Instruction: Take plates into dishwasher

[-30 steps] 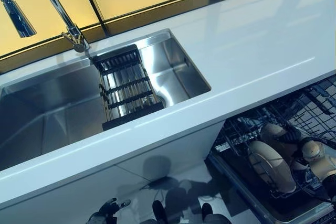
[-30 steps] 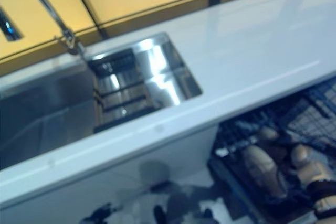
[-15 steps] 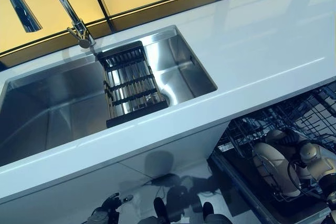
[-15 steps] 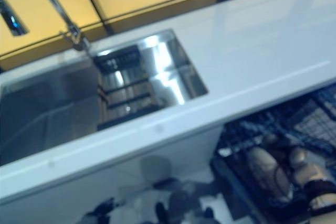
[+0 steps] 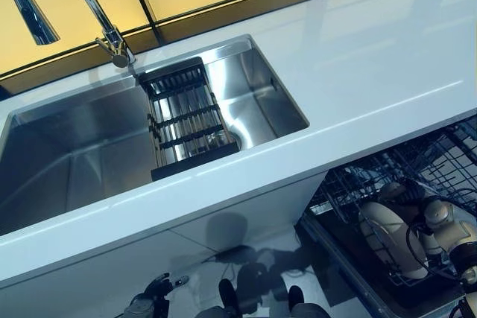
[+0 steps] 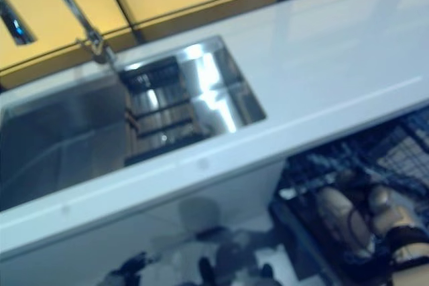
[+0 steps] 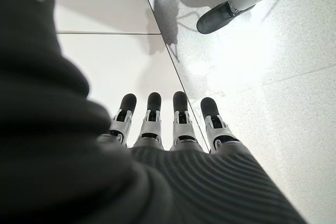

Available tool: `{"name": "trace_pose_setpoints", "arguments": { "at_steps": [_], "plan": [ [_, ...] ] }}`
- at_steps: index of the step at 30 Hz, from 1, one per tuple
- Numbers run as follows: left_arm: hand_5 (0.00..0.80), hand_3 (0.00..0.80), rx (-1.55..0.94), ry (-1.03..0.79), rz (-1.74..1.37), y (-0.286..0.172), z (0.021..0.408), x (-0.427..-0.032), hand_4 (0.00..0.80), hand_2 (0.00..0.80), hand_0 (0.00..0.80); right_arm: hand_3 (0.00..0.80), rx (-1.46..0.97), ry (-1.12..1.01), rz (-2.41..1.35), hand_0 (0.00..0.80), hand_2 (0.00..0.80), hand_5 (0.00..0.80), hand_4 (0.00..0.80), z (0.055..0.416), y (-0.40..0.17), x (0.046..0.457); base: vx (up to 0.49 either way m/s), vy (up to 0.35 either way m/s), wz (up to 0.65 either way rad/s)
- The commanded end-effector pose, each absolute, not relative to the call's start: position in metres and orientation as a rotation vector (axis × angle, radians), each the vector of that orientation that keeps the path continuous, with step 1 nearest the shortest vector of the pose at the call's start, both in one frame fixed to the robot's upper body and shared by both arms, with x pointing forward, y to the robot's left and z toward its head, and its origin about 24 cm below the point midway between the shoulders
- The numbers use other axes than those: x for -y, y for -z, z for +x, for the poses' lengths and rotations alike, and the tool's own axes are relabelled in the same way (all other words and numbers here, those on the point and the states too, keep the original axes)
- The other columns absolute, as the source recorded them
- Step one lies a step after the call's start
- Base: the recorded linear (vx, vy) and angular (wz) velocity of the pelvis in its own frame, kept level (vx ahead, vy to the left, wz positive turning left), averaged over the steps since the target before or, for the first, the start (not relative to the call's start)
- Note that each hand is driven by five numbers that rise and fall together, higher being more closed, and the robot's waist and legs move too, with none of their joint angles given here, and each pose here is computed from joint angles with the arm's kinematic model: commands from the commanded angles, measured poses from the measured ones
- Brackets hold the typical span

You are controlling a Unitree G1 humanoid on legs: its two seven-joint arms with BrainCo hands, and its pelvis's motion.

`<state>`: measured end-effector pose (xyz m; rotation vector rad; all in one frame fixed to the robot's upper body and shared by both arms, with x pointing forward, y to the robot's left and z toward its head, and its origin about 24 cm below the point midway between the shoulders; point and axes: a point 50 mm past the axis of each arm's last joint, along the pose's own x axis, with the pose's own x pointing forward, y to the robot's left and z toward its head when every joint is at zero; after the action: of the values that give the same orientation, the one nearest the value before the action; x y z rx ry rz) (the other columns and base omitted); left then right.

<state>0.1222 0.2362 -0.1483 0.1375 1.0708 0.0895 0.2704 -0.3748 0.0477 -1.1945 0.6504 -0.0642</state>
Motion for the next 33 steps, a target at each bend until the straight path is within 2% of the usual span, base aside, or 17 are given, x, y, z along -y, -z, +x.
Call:
{"name": "trace_pose_setpoints", "arguments": {
  "at_steps": [1, 14, 25, 33],
  "plan": [
    [0.0, 0.0, -1.011, -0.102, 0.166, 0.139, 0.141, -0.249, 0.0, 0.0, 0.0, 0.0, -0.647, 0.099, -1.186, 0.0, 0.0, 0.0, 0.0, 0.276, -0.06, 0.38, 0.051, -0.01, 0.0],
    [0.0, 0.0, -1.056, -0.165, 0.185, 0.139, 0.13, -0.264, 0.0, 0.0, 0.0, 0.0, -0.629, 0.126, -1.173, 0.0, 0.0, 0.0, 0.0, 0.271, -0.113, 0.401, 0.049, -0.002, 0.0],
    [0.0, 0.0, -1.094, -0.222, 0.19, 0.141, 0.116, -0.274, 0.0, 0.0, 0.0, 0.0, -0.478, 0.221, -0.981, 0.0, 0.0, 0.0, 0.0, 0.267, -0.172, 0.416, 0.037, 0.031, -0.05],
    [0.0, 0.0, -1.112, -0.249, 0.188, 0.141, 0.11, -0.28, 0.0, 0.0, 0.0, 0.0, -0.527, 0.317, -0.937, 0.0, 0.0, 0.0, 0.0, 0.251, -0.191, 0.439, 0.022, 0.01, -0.07]
  ]
}}
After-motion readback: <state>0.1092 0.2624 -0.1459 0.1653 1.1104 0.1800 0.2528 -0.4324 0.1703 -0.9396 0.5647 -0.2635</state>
